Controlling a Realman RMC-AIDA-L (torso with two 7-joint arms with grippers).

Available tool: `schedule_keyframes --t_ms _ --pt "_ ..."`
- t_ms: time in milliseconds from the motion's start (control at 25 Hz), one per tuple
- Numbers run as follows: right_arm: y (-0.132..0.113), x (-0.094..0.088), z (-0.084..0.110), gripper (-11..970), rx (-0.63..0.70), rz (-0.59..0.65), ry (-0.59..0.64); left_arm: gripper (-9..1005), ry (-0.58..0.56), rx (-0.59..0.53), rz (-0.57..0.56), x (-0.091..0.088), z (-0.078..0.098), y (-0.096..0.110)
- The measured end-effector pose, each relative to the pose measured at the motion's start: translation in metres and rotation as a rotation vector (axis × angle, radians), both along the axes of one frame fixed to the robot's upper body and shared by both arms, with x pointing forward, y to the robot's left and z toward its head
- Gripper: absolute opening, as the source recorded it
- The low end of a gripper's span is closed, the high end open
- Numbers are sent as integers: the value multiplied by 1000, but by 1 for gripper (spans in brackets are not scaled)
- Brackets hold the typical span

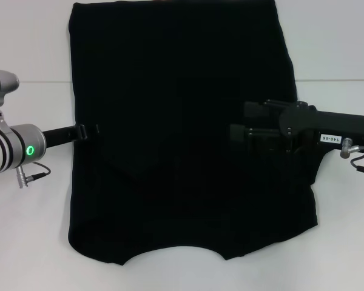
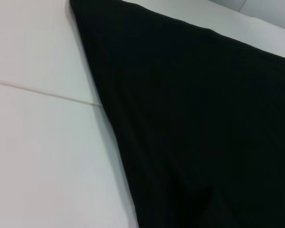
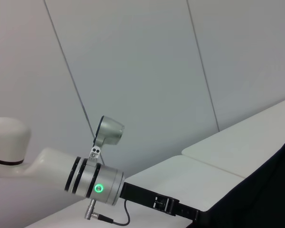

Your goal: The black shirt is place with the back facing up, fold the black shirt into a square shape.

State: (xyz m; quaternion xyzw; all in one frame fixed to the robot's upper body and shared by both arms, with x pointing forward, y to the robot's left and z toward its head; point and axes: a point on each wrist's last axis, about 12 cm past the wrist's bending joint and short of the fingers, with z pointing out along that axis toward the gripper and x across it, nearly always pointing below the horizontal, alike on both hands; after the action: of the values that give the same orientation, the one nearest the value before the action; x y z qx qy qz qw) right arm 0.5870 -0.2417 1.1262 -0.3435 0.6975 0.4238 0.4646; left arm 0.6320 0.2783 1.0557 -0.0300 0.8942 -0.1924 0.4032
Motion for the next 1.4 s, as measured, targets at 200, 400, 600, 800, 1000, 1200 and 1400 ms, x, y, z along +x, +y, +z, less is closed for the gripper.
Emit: schedule_keyframes --t_ms 200,400,600,800,1000,1200,1400 --pt "-1 -1 0 748 5 -3 1 570 -7 -6 -4 0 1 0" --pt "-2 -1 0 745 10 -6 0 417 -17 6 -17 2 3 -2" --pt "-2 -1 0 743 10 -6 0 235 -18 8 -26 2 5 -2" --pt "-3 -1 0 740 10 -7 -1 107 -22 -22 -73 6 11 -12" --pt "-3 0 0 737 6 -14 -2 14 -32 -49 -103 13 19 -28" --pt "-5 0 0 735 11 -25 -9 15 -43 -70 -128 19 24 -47" --pt "-7 -1 -2 732 9 -29 -16 16 -50 -137 -143 19 27 -64"
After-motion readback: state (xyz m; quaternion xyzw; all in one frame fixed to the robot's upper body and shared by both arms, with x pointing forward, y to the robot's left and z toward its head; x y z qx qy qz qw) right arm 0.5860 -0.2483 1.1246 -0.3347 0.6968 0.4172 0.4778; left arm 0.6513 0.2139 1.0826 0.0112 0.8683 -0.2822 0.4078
